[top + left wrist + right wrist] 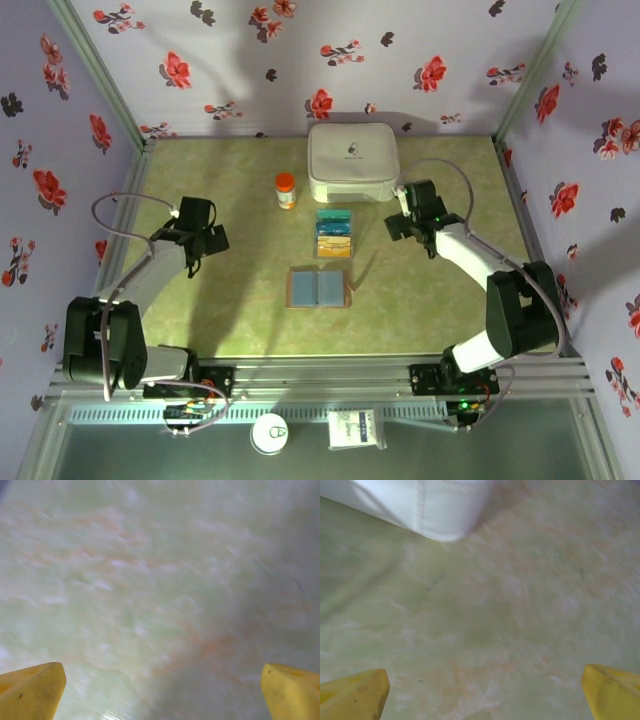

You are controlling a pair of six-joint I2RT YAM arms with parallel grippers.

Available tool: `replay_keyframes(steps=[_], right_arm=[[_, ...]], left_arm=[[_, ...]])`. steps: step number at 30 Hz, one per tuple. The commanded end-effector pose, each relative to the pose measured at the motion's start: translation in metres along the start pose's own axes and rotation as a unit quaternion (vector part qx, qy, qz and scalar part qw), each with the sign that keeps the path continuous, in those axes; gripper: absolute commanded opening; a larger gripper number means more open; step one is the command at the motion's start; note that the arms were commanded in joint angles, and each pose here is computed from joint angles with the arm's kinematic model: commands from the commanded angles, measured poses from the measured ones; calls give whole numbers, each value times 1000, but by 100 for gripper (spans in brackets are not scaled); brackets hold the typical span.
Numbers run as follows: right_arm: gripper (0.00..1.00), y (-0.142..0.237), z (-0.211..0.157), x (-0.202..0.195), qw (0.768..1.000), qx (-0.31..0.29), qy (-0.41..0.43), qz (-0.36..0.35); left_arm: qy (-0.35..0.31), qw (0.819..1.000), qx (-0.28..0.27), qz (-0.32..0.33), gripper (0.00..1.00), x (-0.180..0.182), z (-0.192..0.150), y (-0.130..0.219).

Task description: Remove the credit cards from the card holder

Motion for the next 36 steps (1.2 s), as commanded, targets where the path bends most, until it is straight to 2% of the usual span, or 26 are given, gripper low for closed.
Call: replay_keyframes(steps=[1, 4, 9, 14, 22, 27, 28, 36], right_arm=[[99, -1, -9, -32, 992, -27, -83, -86], [99, -7, -27, -39, 986, -40, -122, -106], [99, -15, -39, -42, 977, -83, -159, -118], [99, -15, -32, -46, 971, -130, -163, -119], [99, -23, -43, -59, 952, -171, -238, -88], [99, -27, -56, -58, 943, -190, -259, -91], [99, -26, -56, -61, 939, -197, -263, -100], [99, -27, -59, -64, 939, -187, -268, -109]], left_arm=[[-21, 994, -81, 69, 100, 24, 30, -4], [-17, 991, -105, 83, 100, 35, 38, -11], [-9, 989, -132, 64, 100, 35, 44, -28], [-21, 980, -199, 6, 100, 18, 53, -38], [-35, 954, -284, -86, 100, -1, 64, -32], [-45, 950, -281, -127, 100, -10, 52, -43], [-60, 949, -281, -128, 100, -12, 51, -44], [-58, 949, -282, -129, 100, -11, 49, -47]])
Point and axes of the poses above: each hand's point on the last joint's axis, 136 mm out from that joint toward the fingers, its own y axis back along the fingers, its own x axis along the line the jaws close on, z = x × y, the point moved 1 cm from there along y, back along the fingers, and after that the axes turned 12 degrees about y, right-handed, at the moved point
